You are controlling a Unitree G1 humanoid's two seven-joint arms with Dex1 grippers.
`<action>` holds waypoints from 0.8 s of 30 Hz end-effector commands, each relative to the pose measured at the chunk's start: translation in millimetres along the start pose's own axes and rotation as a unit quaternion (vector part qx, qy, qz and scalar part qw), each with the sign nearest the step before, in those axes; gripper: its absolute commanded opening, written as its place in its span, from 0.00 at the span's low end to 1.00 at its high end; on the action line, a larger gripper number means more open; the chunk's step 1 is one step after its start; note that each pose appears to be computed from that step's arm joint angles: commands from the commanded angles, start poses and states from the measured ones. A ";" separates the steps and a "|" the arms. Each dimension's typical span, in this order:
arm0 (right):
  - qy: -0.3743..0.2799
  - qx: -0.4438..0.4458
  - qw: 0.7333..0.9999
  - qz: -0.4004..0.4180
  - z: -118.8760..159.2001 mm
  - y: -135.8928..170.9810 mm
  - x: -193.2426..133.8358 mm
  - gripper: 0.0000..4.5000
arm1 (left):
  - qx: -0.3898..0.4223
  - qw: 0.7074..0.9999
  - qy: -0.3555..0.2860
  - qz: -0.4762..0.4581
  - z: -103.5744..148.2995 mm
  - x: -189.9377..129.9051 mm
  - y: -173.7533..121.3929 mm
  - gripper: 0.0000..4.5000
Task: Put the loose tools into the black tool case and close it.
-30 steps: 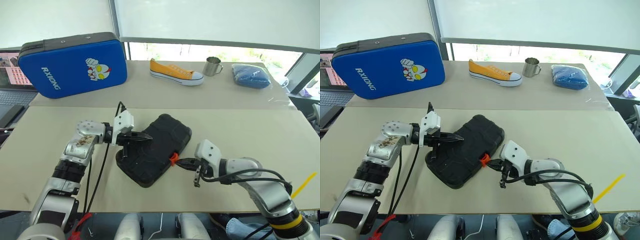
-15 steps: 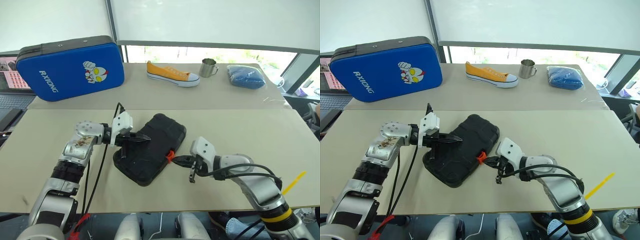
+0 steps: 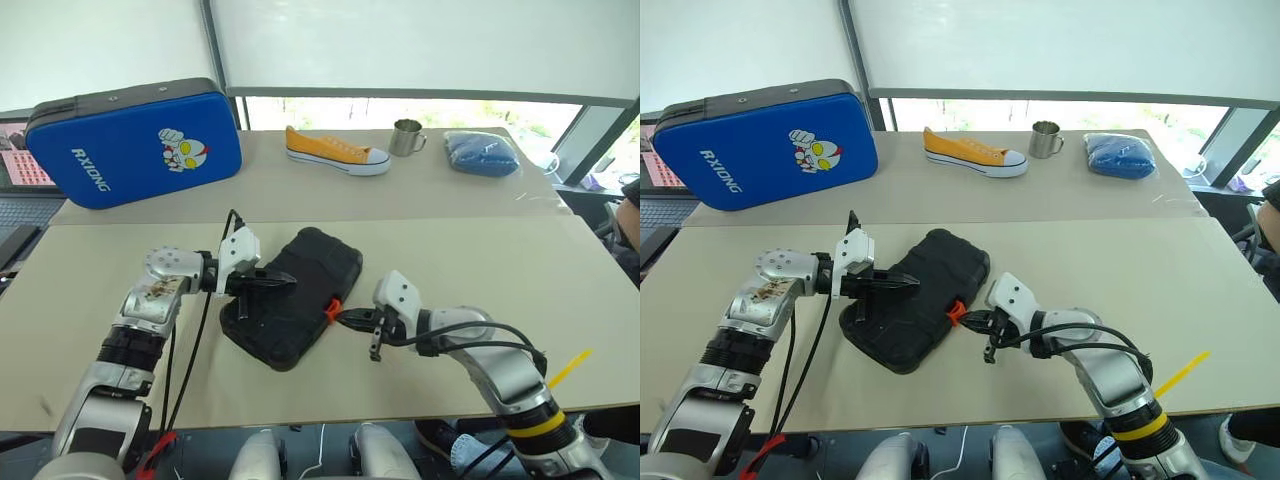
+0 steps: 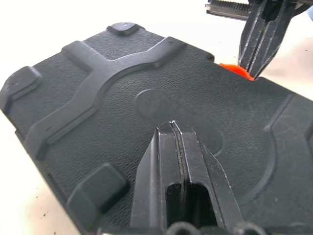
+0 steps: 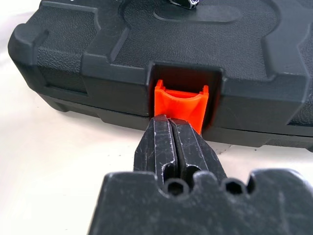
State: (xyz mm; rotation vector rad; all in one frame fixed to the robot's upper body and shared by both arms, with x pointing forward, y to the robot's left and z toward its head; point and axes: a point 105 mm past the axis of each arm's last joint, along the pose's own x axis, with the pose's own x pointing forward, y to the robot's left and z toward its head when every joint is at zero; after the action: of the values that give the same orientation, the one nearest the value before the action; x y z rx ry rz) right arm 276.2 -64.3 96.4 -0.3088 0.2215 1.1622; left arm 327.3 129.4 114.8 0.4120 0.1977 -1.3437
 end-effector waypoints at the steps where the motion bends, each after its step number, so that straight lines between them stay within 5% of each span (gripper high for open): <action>1: -0.039 -0.031 0.999 0.001 22.2 -0.7 8.2 0.00 | -0.058 0.997 0.043 -0.039 -35.4 16.2 -22.0 0.00; 11: 0.021 -0.053 0.998 -0.005 9.4 -8.1 8.6 0.00 | -0.057 0.997 0.042 -0.040 -33.3 18.6 -21.5 0.00; 24: -0.025 -0.051 0.998 -0.015 22.4 -9.9 -0.8 0.00 | -0.066 0.998 0.001 -0.003 -24.0 6.1 -15.0 0.00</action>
State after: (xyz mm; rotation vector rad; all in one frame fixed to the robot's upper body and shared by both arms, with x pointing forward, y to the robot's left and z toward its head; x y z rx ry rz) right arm 286.3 -65.4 80.6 -0.3723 0.2925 1.1325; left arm 325.4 127.7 117.3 0.3842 0.1682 -1.3285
